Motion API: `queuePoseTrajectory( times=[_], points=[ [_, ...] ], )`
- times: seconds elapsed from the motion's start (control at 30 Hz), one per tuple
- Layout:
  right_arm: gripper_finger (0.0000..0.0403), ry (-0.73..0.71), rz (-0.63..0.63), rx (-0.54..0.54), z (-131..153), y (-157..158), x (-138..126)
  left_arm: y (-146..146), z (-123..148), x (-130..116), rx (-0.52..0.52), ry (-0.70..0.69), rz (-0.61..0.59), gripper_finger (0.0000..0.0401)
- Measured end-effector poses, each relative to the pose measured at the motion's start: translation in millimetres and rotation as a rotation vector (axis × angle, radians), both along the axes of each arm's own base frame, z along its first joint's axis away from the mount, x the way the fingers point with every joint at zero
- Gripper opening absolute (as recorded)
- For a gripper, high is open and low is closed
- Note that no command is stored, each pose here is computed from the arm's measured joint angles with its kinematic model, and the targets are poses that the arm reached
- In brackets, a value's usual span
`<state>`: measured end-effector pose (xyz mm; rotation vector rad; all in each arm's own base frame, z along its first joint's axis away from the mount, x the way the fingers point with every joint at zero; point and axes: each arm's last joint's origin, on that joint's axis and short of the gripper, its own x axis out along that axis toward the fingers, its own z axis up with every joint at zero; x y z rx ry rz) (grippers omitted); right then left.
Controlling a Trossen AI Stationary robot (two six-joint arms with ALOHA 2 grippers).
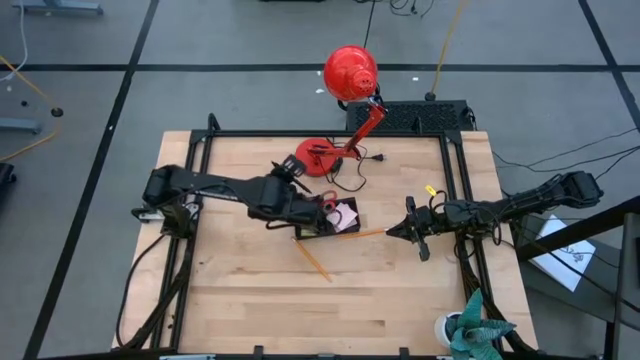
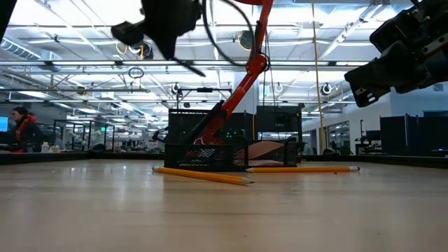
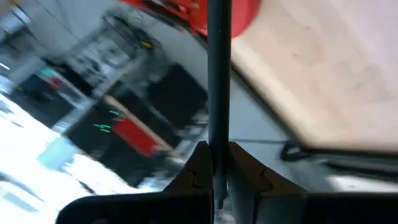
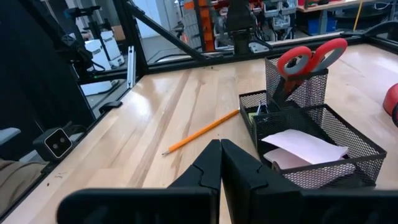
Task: Pick and place office supplies into organizer
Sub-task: Put the black pen into the desk organizer
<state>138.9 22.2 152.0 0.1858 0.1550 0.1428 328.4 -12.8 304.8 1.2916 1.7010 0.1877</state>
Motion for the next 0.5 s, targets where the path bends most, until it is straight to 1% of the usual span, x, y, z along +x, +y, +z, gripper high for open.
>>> queuePoseTrajectory(
  times=[0.13, 0.2, 0.3, 0.4, 0.43, 0.5],
  points=[
    [0.0004, 0.0, 0.0, 0.0, 0.0, 0.0, 0.0, 2.7, -16.3, -3.4, -0.127, -0.099, 0.173, 0.0013],
    [0.0004, 0.0, -0.001, 0.0, 0.0, -0.1, 0.0, -1.7, -17.0, -3.9, -0.154, -0.134, 0.201, 0.0013],
    [0.0004, 0.0, -0.001, 0.0, 0.0, 0.0, 0.0, -10.3, -16.5, -4.7, -0.152, -0.116, 0.16, 0.0013],
    [0.0004, 0.0, -0.001, 0.0, 0.0, -0.1, 0.0, -16.9, -16.6, -5.1, -0.142, -0.043, 0.073, 0.0013],
    [0.0004, 0.0, -0.001, 0.0, 0.0, -0.1, 0.0, -18.2, -17.9, -5.6, -0.126, -0.013, 0.044, 0.0013],
    [0.0004, 0.0, -0.001, 0.0, 0.0, 0.0, 0.0, -18.3, -23.9, -7.8, -0.061, 0.054, -0.007, 0.0013]
  ],
)
